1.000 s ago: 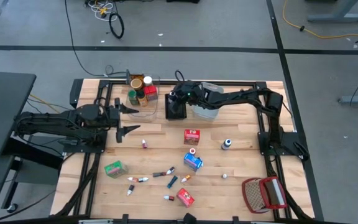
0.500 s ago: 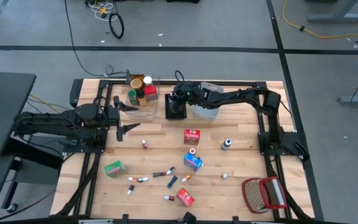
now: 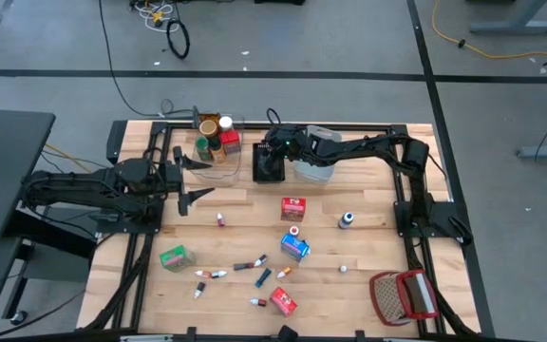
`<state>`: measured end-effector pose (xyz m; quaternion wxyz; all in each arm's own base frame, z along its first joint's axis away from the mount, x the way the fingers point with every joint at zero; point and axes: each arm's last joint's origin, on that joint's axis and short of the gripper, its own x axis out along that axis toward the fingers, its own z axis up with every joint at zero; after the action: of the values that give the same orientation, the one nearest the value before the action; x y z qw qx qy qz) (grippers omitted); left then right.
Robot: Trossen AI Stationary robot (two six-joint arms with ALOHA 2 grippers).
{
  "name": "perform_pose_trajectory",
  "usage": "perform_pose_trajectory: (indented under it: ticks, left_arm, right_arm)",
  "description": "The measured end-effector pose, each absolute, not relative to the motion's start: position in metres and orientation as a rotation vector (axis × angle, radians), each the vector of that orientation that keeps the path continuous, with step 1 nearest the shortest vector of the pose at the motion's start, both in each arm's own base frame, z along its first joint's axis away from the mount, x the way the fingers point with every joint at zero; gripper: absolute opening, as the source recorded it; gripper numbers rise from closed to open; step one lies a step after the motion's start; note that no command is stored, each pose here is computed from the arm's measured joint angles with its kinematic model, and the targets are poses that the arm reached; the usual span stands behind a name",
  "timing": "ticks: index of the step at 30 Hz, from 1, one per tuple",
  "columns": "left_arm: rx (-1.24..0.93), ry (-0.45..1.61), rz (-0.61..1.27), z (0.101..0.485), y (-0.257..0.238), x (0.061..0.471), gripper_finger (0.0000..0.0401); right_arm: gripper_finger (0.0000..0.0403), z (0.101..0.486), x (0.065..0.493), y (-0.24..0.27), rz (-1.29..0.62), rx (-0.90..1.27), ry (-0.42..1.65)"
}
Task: Pick & Place Kitchen Items
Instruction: Put the large blue food coloring bottle into the black bin
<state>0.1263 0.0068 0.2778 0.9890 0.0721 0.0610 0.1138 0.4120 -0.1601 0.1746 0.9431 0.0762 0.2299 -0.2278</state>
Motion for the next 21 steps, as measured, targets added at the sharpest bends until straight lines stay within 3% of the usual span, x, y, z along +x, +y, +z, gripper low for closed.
perform_pose_trajectory:
  ticks: [9, 16, 21]
  left_arm:
    - [0.140, 0.123, 0.228, 0.278, 0.007, 0.126, 0.0311]
    - [0.124, 0.128, 0.228, 0.277, 0.007, 0.126, 0.0311]
    - [0.118, 0.133, 0.228, 0.276, 0.007, 0.126, 0.0311]
  right_arm:
    - [0.0219, 0.179, 0.411, -0.159, -0.464, 0.156, 0.462]
    - [0.0219, 0.213, 0.407, -0.150, -0.445, 0.126, 0.387]
    - [0.0220, 0.240, 0.406, -0.123, -0.364, -0.030, 0.367]
